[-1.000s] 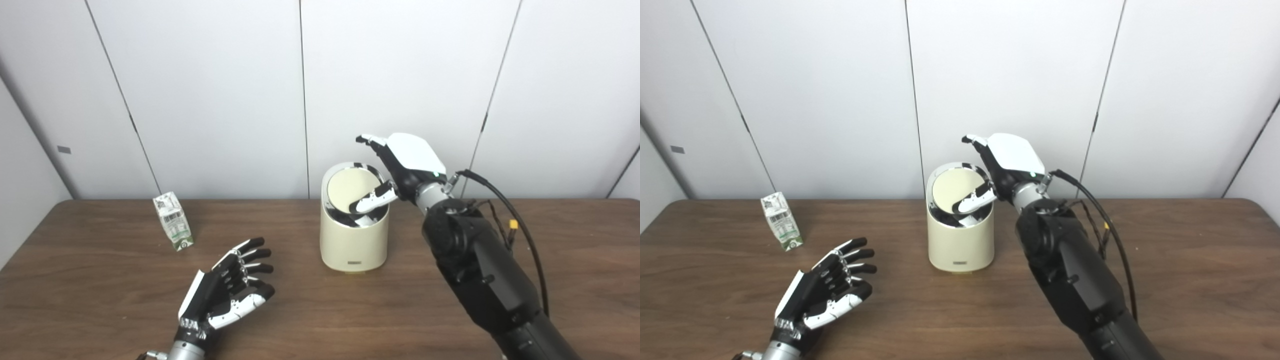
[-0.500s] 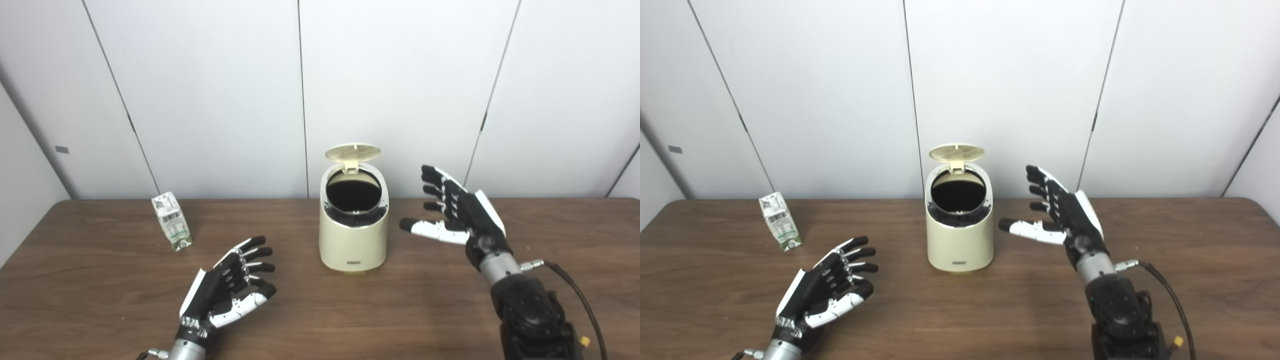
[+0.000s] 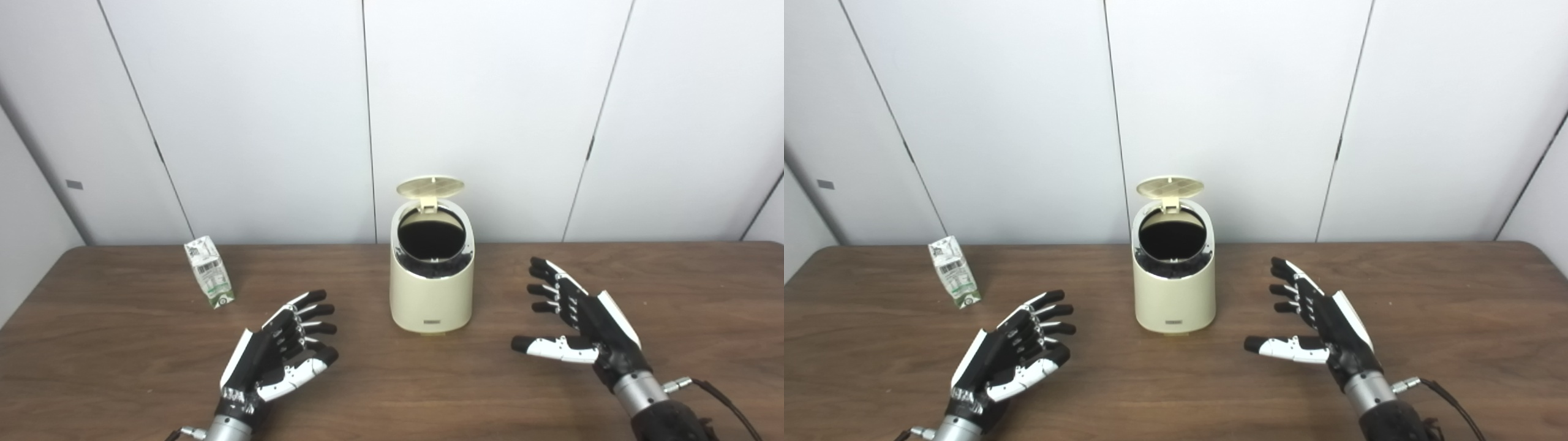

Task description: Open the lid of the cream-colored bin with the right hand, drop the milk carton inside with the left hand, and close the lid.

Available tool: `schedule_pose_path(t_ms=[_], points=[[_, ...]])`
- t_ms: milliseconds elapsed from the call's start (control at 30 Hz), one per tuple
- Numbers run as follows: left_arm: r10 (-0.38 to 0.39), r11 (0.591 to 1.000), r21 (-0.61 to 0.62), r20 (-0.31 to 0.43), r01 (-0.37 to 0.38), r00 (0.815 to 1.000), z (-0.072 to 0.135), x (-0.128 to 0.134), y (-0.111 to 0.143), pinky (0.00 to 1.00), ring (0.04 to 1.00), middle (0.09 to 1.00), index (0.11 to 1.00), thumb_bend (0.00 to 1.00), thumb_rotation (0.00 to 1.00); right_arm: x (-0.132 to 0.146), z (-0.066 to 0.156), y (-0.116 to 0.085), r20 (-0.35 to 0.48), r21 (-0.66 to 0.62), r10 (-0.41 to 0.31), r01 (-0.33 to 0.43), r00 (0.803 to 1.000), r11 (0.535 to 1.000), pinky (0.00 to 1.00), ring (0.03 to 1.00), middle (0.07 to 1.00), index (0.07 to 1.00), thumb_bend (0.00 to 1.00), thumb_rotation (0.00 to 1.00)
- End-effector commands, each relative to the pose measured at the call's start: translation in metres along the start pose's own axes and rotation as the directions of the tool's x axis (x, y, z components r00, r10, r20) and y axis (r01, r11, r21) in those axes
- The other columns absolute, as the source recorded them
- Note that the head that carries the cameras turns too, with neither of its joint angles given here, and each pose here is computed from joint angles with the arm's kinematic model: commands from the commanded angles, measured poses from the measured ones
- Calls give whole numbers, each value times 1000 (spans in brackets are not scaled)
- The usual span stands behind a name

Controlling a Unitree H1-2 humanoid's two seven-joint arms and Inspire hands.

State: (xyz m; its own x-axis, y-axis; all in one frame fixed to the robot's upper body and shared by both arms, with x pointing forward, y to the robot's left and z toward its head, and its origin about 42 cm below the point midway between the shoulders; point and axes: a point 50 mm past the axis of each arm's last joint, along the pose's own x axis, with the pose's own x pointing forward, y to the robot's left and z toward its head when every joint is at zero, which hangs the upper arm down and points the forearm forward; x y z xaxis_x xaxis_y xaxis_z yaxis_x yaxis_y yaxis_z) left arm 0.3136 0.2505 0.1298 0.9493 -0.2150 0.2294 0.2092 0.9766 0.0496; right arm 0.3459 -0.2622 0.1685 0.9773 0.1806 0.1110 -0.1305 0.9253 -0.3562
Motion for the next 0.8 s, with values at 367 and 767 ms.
schedule_pose_path(t_ms=[367,767], points=[[-10,1000,-1,81,10,997,12,15,-7,545,693,780,858,744,234,3,9,-9,92,11,-28,27,995,1000,809,893,939,943,845,182],[2,1000,6,110,-3,994,-2,18,-26,535,683,780,851,704,117,-1,17,-7,75,-80,-51,57,996,995,622,805,899,903,867,228]])
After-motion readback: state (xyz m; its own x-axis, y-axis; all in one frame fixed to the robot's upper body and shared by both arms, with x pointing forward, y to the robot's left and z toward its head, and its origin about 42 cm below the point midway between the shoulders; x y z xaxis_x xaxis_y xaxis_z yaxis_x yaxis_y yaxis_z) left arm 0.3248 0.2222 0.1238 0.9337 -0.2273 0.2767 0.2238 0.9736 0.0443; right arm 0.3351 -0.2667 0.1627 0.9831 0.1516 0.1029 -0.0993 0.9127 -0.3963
